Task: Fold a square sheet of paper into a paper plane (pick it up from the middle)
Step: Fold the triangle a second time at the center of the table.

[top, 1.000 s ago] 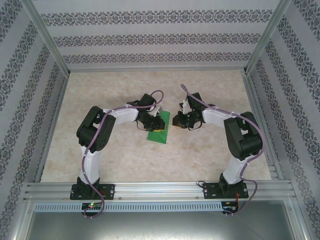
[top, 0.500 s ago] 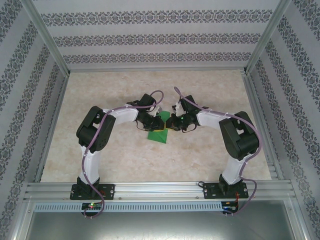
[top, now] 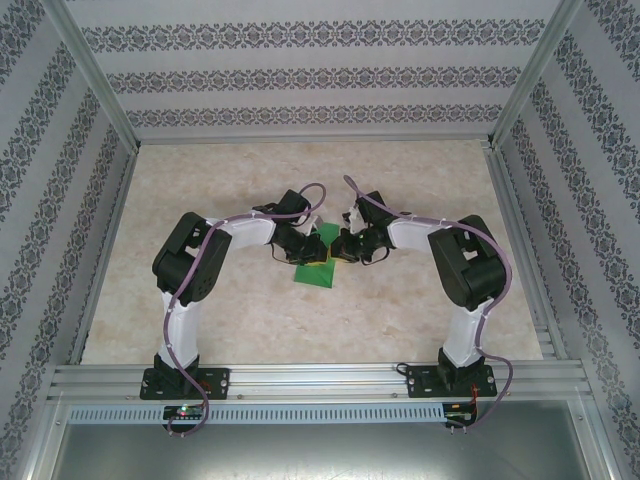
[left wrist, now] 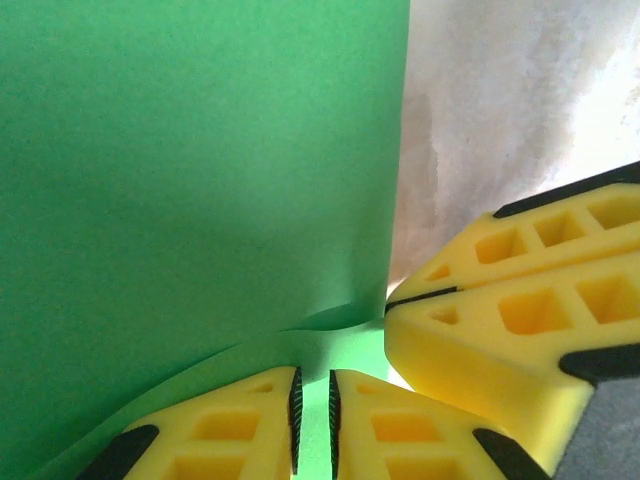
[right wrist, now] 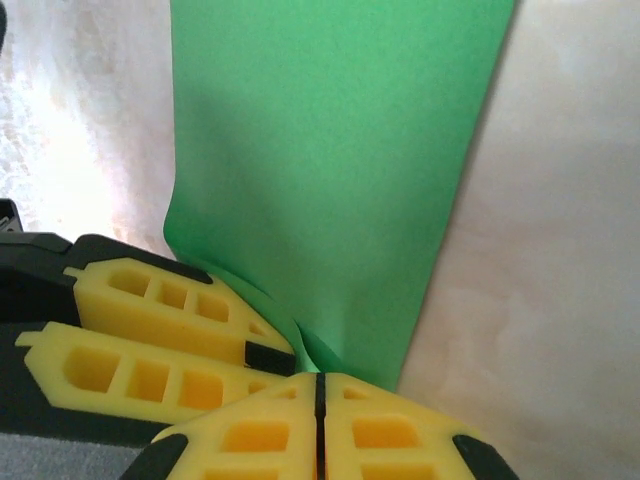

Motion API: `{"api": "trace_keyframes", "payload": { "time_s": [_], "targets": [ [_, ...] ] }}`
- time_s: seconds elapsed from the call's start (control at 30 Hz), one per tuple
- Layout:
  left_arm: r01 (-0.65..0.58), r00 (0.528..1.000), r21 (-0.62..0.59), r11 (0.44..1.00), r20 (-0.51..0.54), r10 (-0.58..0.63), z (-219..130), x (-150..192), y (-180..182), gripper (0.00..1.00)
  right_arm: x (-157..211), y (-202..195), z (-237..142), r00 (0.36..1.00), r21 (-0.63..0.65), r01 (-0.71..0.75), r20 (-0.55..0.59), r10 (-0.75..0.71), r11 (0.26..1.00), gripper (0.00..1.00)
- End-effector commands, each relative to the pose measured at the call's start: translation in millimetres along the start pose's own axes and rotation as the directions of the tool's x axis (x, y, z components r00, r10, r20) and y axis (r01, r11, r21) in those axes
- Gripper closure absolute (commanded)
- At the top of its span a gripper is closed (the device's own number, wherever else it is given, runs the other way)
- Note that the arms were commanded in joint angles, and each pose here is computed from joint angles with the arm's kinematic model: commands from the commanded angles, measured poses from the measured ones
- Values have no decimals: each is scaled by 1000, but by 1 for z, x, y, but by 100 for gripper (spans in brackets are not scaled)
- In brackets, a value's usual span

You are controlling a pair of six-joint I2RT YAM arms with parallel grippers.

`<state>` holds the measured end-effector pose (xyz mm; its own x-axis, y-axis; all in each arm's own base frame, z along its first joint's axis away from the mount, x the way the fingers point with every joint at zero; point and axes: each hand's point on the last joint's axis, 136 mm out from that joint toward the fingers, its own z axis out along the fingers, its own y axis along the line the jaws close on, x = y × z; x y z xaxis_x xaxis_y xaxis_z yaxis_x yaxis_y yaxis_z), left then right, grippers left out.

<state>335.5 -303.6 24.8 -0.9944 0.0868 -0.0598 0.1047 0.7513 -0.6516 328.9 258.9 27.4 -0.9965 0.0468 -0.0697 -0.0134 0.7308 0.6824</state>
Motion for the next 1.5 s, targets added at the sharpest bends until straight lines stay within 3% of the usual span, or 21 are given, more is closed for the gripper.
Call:
{"api": "trace_keyframes", "payload": {
  "time_s": [0.0, 0.33, 0.7, 1.47],
  "targets": [
    [-19, 999, 51, 999, 37, 17, -16, -7, -15, 81, 2, -10, 7, 1000, 52, 19, -21, -18, 998, 91],
    [-11, 998, 73, 997, 56, 7, -25, -10, -19, 80, 5, -23, 13, 999, 99, 28, -40, -24, 995, 91],
    [-64, 997, -101, 993, 44, 69, -38, -8, 8, 80, 4, -20, 12, 998, 109, 48, -42, -44, 993, 91],
    [-54, 999, -144, 988, -6, 54, -23, -14, 36, 80, -3, -5, 8, 996, 98, 80, -33, -77, 992, 86]
  ]
}}
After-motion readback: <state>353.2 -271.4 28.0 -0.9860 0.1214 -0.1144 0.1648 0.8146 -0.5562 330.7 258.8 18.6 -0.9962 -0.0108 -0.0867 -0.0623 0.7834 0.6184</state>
